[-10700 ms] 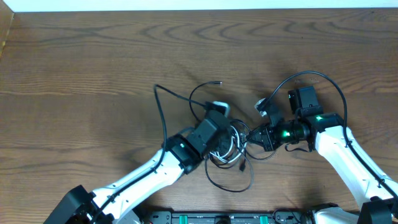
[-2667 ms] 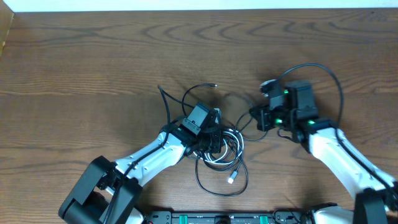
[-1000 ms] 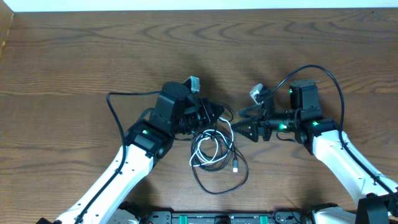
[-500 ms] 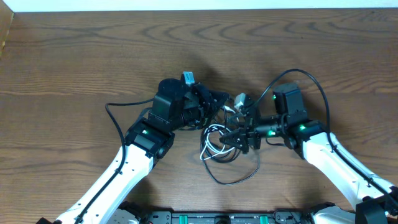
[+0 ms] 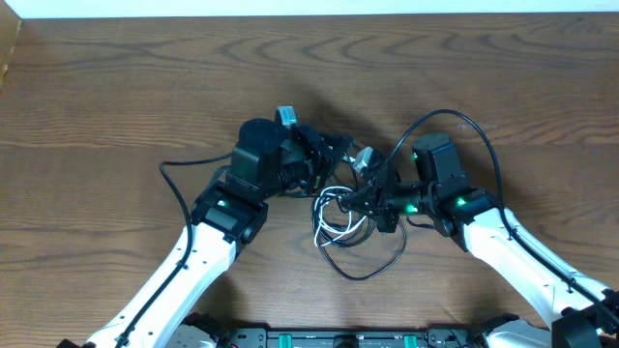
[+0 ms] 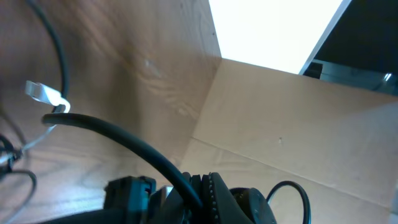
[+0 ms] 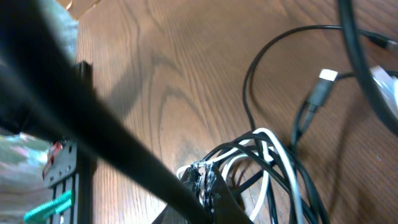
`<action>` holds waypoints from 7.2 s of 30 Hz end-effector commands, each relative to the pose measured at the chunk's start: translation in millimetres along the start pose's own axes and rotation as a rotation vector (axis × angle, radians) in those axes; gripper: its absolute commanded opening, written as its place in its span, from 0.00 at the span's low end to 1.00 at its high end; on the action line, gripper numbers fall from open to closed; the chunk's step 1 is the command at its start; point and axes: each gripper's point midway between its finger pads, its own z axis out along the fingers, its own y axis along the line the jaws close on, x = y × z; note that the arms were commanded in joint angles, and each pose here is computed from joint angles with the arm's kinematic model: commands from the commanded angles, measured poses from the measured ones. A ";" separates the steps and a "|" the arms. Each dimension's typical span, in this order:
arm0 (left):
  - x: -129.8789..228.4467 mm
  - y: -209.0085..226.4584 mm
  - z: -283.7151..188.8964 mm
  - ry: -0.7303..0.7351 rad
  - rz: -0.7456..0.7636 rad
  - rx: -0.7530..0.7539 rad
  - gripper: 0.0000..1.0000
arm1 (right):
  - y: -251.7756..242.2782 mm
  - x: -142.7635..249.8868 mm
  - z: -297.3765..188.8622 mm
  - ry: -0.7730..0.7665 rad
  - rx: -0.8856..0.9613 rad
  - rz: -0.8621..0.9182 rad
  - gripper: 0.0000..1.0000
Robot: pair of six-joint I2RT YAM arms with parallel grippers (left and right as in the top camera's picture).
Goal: Untangle cables
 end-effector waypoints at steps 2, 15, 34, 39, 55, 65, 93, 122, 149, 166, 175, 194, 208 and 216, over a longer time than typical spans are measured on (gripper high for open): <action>-8.1 -5.5 -2.5 -0.039 0.245 -0.005 0.08 | 4.6 -12.9 -1.6 -0.035 -0.018 0.143 0.01; -50.9 68.2 -18.0 -0.240 0.373 -0.358 0.08 | 84.9 -65.5 -45.1 -0.141 -0.568 0.152 0.01; -30.3 123.8 -22.6 -0.034 0.510 -0.558 0.77 | -69.0 -74.0 -117.7 -0.428 -0.004 0.409 0.01; -18.3 139.3 -21.6 0.040 0.580 -0.613 0.80 | -144.0 -12.0 -140.9 -0.390 0.420 0.672 0.01; 11.4 185.1 29.1 0.148 0.569 -0.679 0.80 | -203.4 113.9 -235.3 -0.185 1.305 0.980 0.01; -4.3 181.6 35.4 -0.176 0.594 -0.750 0.80 | -202.7 117.6 -238.7 -0.184 1.336 1.000 0.01; -11.2 204.1 69.0 -0.342 0.545 -0.731 0.08 | -202.1 107.7 -225.1 -0.210 1.239 0.996 0.01; -35.1 56.5 -90.1 -0.472 0.703 -0.517 0.08 | -202.6 112.6 -231.6 -0.198 1.286 0.997 0.03; -94.7 140.9 -173.0 -0.541 0.444 -0.937 0.08 | -200.1 102.3 -216.0 -0.220 1.175 0.995 0.77; -77.6 184.3 -92.5 -0.119 0.444 -0.910 0.08 | -156.6 27.4 -135.3 -0.197 0.621 0.558 0.99; -89.0 178.0 -82.8 -0.132 0.527 -0.886 0.08 | -139.3 21.7 -103.5 -0.119 0.586 0.454 0.99; -117.2 175.2 -99.1 -0.290 0.585 -0.983 0.08 | -84.2 20.1 -27.4 -0.008 0.450 0.467 0.82; -115.9 181.9 -100.1 -0.265 0.613 -1.000 0.08 | -53.5 12.9 51.5 -0.033 0.269 0.590 0.88; -116.4 181.2 -99.7 -0.268 0.615 -0.998 0.08 | -19.6 -8.2 80.0 -0.077 0.151 0.487 0.89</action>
